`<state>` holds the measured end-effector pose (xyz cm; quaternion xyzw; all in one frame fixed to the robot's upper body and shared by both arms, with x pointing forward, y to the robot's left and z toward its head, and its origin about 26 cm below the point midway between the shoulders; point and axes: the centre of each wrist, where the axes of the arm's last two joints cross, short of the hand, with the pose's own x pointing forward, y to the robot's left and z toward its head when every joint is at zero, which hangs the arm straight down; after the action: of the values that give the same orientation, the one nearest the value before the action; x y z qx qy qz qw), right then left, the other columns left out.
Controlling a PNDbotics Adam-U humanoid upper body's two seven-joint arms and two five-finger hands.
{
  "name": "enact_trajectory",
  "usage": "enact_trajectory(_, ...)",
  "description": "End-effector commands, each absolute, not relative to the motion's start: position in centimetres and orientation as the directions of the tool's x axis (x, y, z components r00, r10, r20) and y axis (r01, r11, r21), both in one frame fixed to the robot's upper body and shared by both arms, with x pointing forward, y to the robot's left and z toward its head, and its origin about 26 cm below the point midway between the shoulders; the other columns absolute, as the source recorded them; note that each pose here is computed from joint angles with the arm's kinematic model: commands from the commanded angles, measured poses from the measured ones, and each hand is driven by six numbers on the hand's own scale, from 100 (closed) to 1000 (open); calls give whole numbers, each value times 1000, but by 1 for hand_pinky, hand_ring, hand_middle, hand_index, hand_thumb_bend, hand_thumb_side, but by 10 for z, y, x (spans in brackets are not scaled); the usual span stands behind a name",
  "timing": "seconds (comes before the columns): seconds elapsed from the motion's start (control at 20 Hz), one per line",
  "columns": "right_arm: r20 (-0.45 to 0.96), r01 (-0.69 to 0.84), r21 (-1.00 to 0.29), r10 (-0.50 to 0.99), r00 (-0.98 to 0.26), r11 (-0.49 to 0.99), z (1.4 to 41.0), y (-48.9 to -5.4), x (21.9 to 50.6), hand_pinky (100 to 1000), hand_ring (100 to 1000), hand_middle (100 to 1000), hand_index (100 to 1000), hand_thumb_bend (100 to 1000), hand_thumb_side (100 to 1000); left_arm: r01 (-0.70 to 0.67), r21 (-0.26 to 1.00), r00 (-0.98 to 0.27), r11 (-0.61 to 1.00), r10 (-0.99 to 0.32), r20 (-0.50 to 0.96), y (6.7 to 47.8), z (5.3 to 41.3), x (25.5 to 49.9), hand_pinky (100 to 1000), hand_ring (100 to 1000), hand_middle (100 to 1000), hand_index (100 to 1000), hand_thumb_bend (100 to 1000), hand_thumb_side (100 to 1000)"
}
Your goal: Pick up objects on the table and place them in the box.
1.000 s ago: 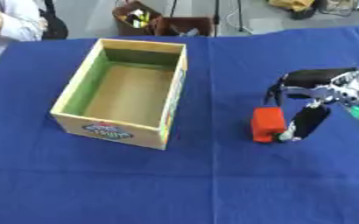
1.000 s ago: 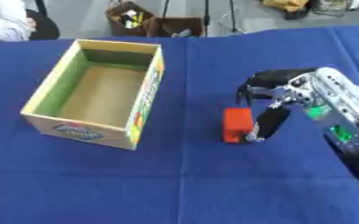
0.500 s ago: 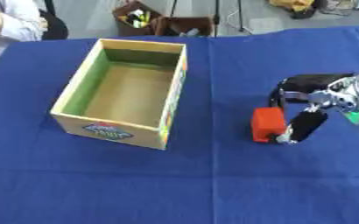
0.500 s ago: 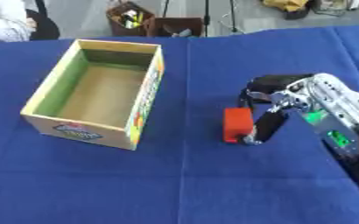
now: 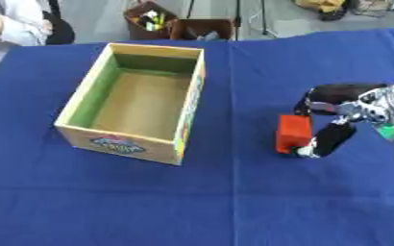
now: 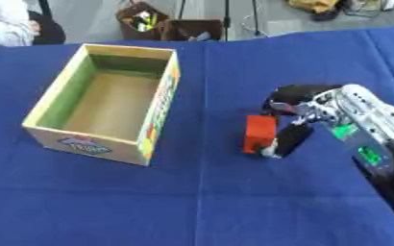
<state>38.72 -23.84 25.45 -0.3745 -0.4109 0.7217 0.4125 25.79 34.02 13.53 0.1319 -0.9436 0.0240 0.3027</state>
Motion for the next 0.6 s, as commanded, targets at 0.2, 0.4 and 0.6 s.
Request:
enact_trajectory(0.2,-195,-204,-937,909,-370,-284,274,-239,381,817,826,455,561,100,527,-257,58,-796,965,-245,554,342,145,257,493,686,596,754,340,869)
enact_trajectory(0.4,-188,-145,-956,914,-359,-254,285,-237,377,809,810,435,522,100,547,-257,59,-795,965,-246,555,342,144,257,493,686,596,754,339,868)
enact_trajectory(0.6,-190,-75,-970,914,-359,-231,298,-233,371,794,791,407,487,100,562,-258,59,-795,964,-246,554,342,145,257,493,686,597,754,337,867)
